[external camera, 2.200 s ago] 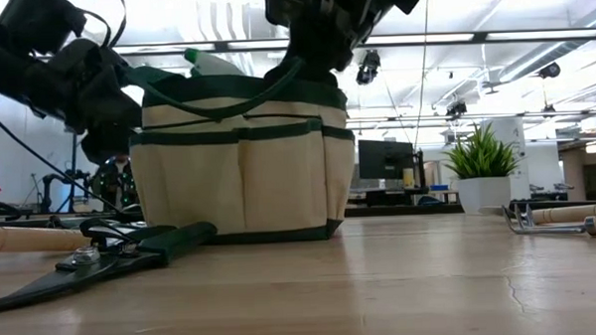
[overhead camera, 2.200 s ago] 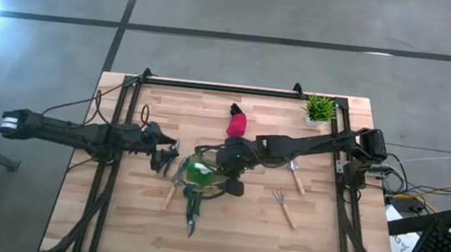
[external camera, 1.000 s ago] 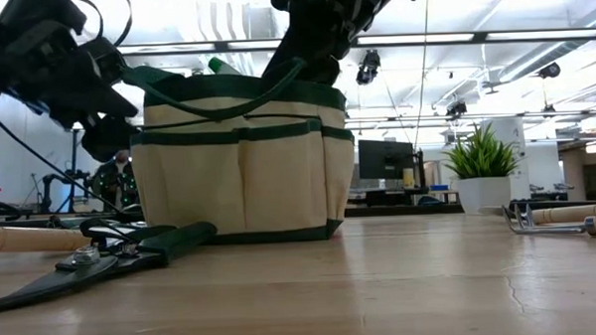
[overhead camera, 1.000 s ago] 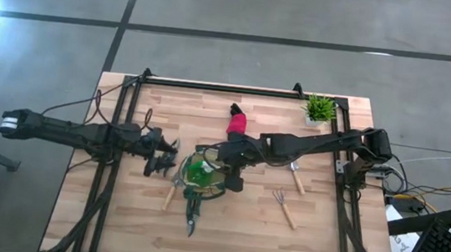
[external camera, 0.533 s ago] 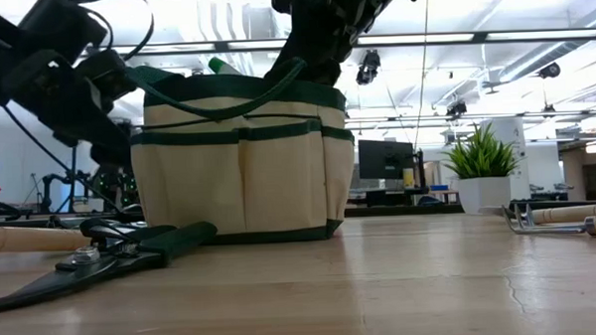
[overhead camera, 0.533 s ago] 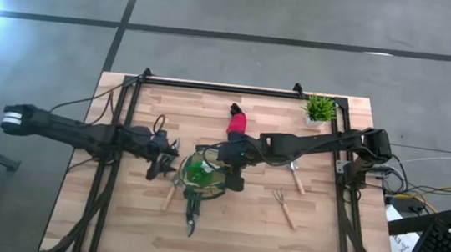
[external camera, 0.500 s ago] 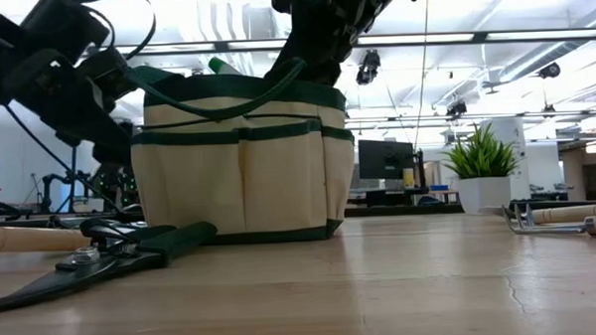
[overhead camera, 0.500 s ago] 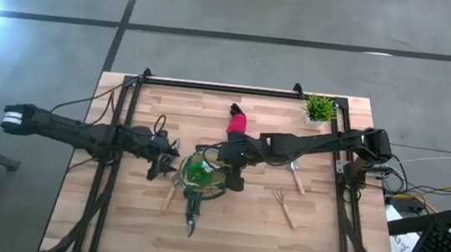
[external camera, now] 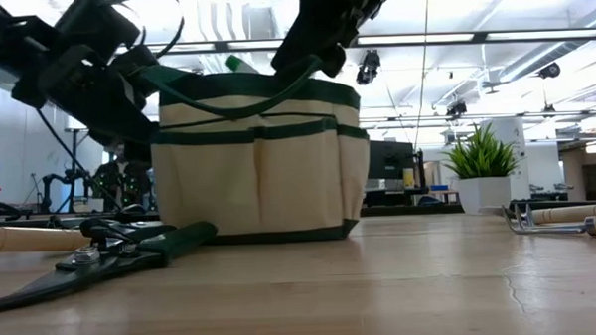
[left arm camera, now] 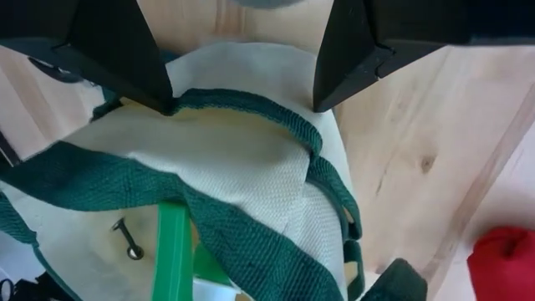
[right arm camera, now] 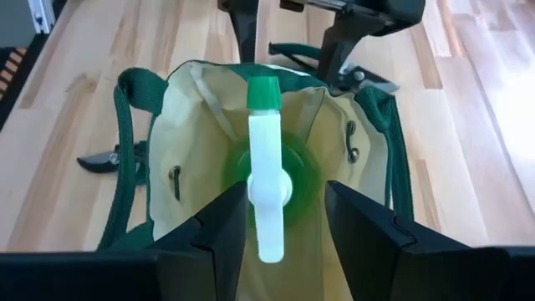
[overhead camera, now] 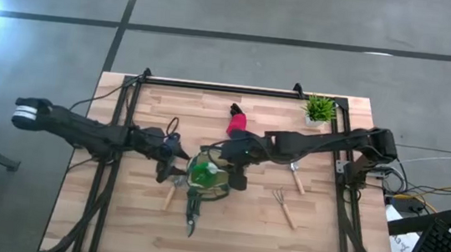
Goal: Pick & Place Garden tools in Gardening bag
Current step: Adjust the spray bottle into the white gardening bag
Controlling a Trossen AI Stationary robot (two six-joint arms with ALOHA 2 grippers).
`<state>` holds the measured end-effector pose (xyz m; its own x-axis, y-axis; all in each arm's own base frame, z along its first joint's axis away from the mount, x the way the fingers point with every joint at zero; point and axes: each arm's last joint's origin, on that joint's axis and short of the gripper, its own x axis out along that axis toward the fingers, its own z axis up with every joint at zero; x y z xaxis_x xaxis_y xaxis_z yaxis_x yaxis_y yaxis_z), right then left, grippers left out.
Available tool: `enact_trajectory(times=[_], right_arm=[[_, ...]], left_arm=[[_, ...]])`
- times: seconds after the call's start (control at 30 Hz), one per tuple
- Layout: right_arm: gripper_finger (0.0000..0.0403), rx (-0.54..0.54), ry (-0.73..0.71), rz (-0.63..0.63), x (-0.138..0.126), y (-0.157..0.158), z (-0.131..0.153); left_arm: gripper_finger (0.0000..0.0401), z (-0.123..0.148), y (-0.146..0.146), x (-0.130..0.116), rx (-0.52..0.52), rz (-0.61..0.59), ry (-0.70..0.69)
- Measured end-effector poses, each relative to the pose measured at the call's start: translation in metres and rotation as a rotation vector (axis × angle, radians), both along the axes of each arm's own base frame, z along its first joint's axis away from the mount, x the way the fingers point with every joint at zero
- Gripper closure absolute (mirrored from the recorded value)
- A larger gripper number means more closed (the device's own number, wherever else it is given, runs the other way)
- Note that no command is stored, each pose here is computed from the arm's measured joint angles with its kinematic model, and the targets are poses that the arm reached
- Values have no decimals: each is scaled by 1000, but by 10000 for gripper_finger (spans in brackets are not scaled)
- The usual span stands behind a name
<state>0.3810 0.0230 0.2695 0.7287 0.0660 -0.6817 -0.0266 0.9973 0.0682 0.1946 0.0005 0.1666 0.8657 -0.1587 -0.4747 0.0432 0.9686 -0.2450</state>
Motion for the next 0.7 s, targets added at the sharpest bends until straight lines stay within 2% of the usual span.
enact_trajectory(times=[0.37,0.57,0.7], right_arm=[[267,10,143,-11,-23,2,6],[264,38,117,-18,-40,10,26],[252,63,126,-37,-48,15,25]], left_arm=[[108,16,2,47,67,-36,5],[108,15,2,71,67,-39,34],[108,11,3,82,64,-39,58]])
